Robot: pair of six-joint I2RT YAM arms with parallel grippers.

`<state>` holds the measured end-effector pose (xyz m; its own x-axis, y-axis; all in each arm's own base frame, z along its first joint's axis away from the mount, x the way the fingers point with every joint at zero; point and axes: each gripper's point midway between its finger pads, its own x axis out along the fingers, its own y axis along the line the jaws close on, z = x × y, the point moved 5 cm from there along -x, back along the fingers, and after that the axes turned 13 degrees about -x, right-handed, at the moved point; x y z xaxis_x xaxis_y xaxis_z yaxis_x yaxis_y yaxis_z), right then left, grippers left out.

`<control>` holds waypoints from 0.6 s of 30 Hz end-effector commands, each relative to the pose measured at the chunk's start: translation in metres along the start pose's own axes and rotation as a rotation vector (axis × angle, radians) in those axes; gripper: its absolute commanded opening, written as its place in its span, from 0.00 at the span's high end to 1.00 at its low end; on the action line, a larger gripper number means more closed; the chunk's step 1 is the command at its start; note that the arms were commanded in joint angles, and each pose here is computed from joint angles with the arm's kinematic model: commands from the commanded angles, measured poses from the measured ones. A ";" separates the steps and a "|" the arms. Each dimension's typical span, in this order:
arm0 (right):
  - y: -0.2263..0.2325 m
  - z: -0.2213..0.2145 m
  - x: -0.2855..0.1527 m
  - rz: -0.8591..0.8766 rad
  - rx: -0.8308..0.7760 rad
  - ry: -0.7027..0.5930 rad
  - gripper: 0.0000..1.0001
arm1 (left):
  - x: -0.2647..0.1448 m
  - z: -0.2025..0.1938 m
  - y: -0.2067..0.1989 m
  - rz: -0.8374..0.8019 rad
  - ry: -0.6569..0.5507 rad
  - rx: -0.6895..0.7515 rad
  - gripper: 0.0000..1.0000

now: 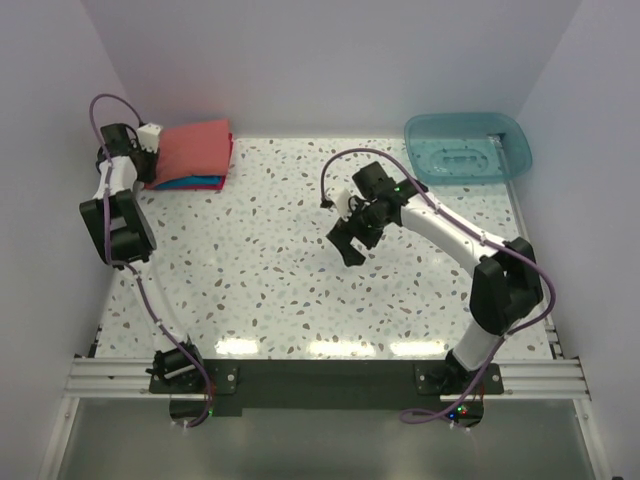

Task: Fold and stack the t-shirts
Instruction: Reset both grippers

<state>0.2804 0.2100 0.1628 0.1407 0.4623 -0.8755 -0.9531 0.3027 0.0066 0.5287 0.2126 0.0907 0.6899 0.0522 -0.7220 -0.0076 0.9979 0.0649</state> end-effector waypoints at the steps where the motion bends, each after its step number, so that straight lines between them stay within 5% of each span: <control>1: 0.002 -0.001 -0.019 -0.044 -0.039 -0.019 0.01 | -0.024 0.008 0.014 0.083 0.002 -0.003 0.70; 4: 0.000 -0.003 -0.022 -0.058 -0.041 -0.021 0.01 | -0.040 0.019 0.004 -0.010 -0.036 -0.007 0.61; 10: -0.011 -0.003 -0.044 -0.145 -0.008 -0.089 0.01 | -0.134 0.103 -0.023 -0.077 -0.296 -0.020 0.27; 11: -0.014 -0.004 -0.048 -0.163 0.003 -0.102 0.01 | -0.145 0.112 -0.029 -0.086 -0.317 -0.022 0.00; 15: -0.028 -0.006 -0.076 -0.280 0.055 -0.196 0.01 | -0.197 0.140 -0.061 -0.113 -0.373 0.018 0.00; 18: -0.042 -0.015 -0.092 -0.362 0.150 -0.261 0.01 | -0.223 0.131 -0.103 -0.168 -0.304 0.074 0.00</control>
<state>0.2905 0.1525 0.2106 0.3964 0.4809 -0.7820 -0.8637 0.4842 -0.1400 0.4987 0.1433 0.3023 0.8826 -0.0425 -0.4681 0.0706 0.9966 0.0428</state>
